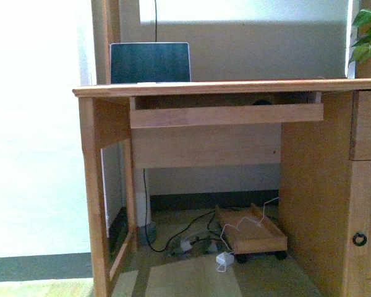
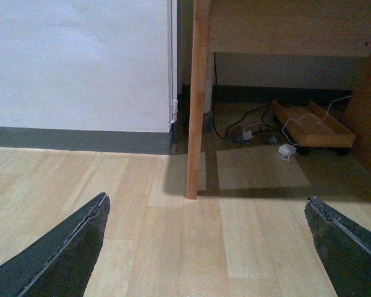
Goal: Place mouse
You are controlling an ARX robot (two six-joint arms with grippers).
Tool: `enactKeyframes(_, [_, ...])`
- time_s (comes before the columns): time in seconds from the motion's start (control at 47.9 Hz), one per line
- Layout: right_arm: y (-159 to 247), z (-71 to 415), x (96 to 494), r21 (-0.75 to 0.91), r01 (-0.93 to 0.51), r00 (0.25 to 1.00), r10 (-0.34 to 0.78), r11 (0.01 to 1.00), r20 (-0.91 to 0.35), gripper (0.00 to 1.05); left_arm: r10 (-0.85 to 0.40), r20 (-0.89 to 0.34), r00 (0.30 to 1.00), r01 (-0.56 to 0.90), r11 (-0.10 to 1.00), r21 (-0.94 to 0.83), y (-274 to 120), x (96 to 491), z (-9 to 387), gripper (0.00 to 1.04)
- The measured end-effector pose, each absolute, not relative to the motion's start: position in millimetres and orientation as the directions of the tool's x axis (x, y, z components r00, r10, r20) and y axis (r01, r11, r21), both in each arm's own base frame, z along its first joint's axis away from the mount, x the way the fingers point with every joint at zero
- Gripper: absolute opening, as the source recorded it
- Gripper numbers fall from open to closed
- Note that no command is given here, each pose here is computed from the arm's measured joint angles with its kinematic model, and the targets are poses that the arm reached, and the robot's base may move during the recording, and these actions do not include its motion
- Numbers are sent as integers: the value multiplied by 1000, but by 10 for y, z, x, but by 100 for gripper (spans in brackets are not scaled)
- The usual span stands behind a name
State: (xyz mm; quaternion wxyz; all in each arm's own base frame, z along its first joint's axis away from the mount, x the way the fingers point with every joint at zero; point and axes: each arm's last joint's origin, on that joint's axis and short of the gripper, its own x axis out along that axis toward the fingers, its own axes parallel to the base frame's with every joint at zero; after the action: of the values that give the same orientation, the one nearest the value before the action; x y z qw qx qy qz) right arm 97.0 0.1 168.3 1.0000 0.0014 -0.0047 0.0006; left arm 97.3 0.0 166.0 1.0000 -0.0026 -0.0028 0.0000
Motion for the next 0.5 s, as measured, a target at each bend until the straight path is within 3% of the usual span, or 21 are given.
enactKeyframes(0.501, [1, 1683, 970, 3, -1, 1000, 1, 1000, 9, 97, 0, 6, 1000, 0, 1000, -5, 0, 973, 1660, 97])
